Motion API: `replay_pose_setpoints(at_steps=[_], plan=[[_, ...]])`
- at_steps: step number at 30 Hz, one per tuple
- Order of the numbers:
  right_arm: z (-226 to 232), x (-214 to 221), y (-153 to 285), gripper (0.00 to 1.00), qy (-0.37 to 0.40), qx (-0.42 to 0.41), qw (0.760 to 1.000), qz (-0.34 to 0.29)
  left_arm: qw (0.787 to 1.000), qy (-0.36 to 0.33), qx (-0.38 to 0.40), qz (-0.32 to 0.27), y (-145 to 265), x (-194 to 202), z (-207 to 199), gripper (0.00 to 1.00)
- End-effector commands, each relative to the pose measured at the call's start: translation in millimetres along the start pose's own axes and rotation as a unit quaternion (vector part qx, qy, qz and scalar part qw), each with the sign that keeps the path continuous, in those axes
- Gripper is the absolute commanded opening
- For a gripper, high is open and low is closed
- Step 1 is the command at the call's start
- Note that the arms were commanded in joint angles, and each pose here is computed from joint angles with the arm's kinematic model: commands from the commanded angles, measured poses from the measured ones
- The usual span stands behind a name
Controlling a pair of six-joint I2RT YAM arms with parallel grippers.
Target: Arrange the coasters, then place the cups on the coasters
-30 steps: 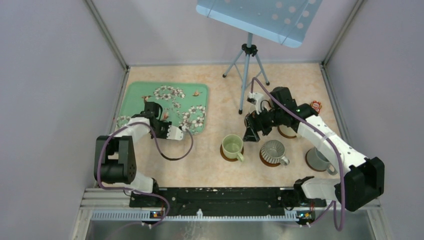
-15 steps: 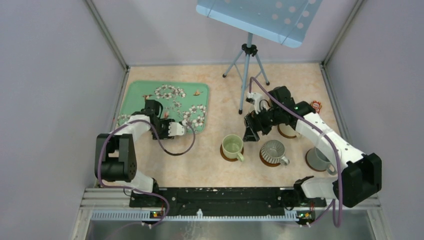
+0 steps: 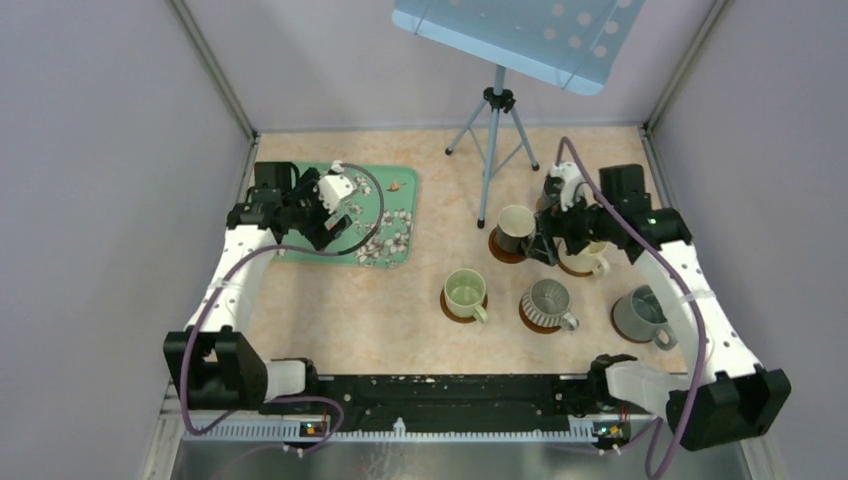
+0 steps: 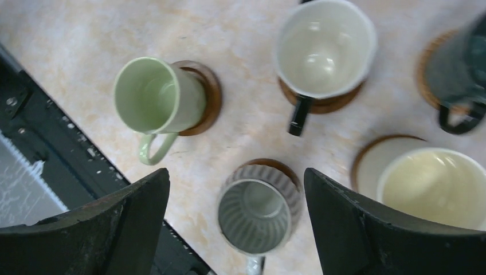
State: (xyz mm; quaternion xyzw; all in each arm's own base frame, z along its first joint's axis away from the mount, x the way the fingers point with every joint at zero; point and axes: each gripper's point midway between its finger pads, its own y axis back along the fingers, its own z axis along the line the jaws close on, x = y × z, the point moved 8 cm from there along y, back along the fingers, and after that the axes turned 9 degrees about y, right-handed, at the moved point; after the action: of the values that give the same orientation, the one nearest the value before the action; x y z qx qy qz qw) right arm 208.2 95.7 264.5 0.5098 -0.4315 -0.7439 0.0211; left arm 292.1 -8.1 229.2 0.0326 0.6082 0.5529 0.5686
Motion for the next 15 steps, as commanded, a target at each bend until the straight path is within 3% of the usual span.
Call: replay_pose_setpoints(at_steps=[1, 4, 9, 15], plan=[[-18, -4, 42, 0.86, 0.017, 0.070, 0.996, -0.051, 0.985, 0.165, 0.003, -0.059, 24, -20, 3, 0.99], [-34, 9, 57, 0.86, 0.002, 0.108, 0.993, -0.055, 0.966, 0.245, 0.000, -0.087, 33, -16, 13, 0.99], [-62, 25, 72, 0.86, -0.033, 0.138, 0.987, -0.069, 0.932, 0.353, -0.015, -0.075, 26, 8, 25, 0.99], [-95, 48, 63, 0.86, -0.076, 0.167, 0.980, -0.075, 0.909, 0.410, -0.030, -0.068, 15, 33, 28, 0.99]])
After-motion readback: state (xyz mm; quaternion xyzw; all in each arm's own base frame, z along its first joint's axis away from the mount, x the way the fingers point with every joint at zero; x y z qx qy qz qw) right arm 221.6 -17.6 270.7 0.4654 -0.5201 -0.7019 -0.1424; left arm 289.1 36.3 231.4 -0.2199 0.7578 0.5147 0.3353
